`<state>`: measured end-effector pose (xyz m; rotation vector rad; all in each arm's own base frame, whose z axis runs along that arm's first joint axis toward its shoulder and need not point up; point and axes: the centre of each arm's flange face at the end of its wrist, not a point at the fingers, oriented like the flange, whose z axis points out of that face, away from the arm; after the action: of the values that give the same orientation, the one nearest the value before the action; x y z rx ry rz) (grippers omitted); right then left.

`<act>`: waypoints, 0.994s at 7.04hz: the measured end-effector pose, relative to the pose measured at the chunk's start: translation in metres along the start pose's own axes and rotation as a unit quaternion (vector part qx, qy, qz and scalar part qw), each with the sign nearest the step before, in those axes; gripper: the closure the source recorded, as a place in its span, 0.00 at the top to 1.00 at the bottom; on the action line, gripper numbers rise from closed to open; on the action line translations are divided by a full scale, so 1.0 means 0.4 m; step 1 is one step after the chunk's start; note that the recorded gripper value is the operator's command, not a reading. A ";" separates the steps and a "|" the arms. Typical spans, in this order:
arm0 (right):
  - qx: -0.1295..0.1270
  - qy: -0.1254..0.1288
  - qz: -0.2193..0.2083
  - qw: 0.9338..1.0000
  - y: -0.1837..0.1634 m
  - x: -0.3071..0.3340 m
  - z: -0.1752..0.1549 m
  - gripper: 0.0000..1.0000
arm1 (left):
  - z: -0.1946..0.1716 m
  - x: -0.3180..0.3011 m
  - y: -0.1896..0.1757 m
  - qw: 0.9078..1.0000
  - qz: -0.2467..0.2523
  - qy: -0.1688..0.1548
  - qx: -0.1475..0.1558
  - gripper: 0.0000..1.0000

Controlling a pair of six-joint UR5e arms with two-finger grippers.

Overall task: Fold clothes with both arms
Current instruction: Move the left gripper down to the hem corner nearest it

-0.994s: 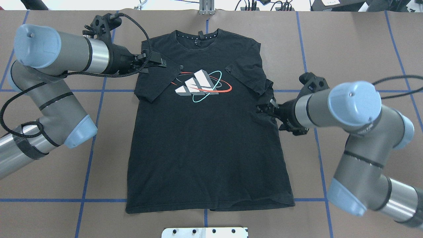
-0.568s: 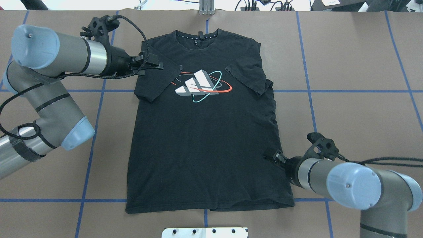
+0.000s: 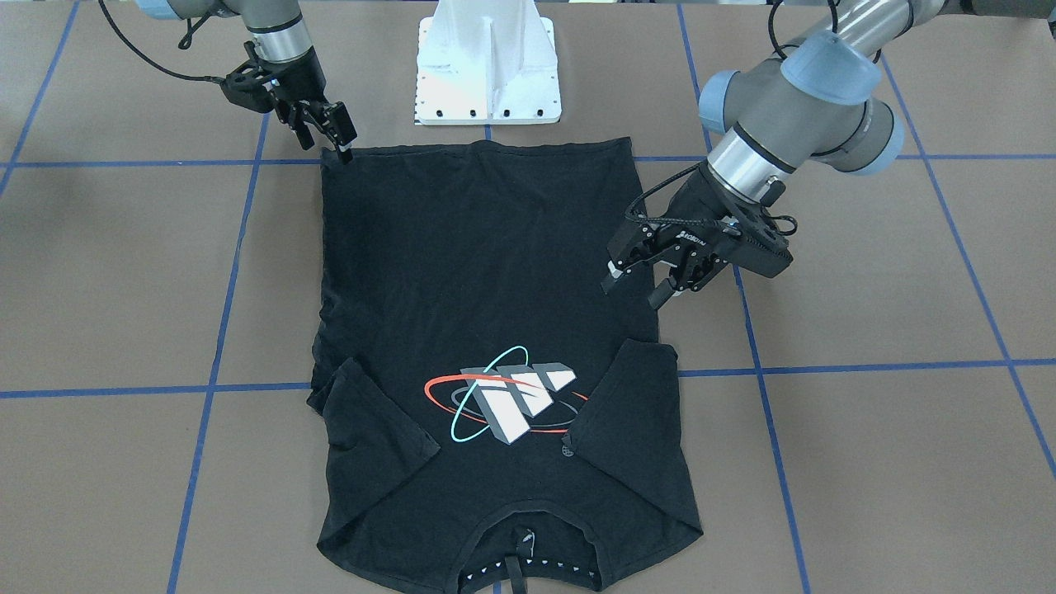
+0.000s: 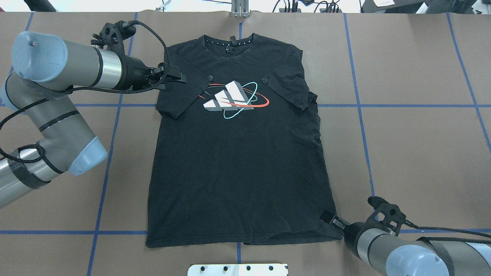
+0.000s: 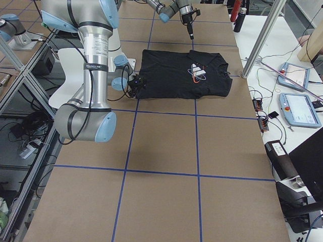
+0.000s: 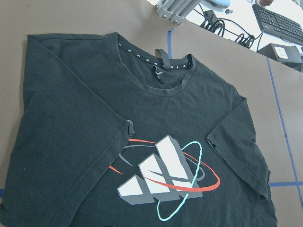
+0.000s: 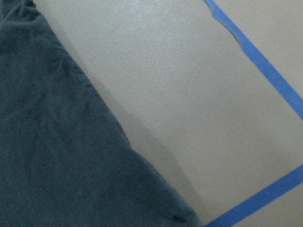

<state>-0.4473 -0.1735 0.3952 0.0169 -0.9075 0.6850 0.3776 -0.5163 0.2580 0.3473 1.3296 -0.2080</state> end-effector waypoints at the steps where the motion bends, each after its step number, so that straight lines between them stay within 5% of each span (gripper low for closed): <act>1: 0.003 0.003 -0.002 1.000 0.004 0.009 0.010 0.90 | 0.001 -0.003 0.000 1.000 0.000 -0.001 0.000 0.80; 2: 0.004 0.002 -0.003 1.000 0.005 0.010 0.011 0.88 | 0.002 -0.006 0.000 1.000 -0.001 -0.002 0.000 0.80; 4: 0.002 0.002 -0.003 1.000 0.009 0.010 0.007 0.67 | 0.004 -0.013 0.002 1.000 -0.001 -0.004 -0.001 0.80; 5: 0.002 0.003 -0.004 1.000 0.011 0.011 0.009 0.66 | 0.006 -0.017 0.002 1.000 -0.001 -0.006 -0.002 0.80; 7: 0.002 0.004 -0.005 1.000 0.013 0.014 0.011 0.34 | 0.007 -0.019 0.003 1.000 -0.001 -0.006 -0.002 0.80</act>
<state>-0.4510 -0.1676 0.4008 0.0217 -0.8979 0.6762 0.3787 -0.5165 0.2662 0.3412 1.3178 -0.2086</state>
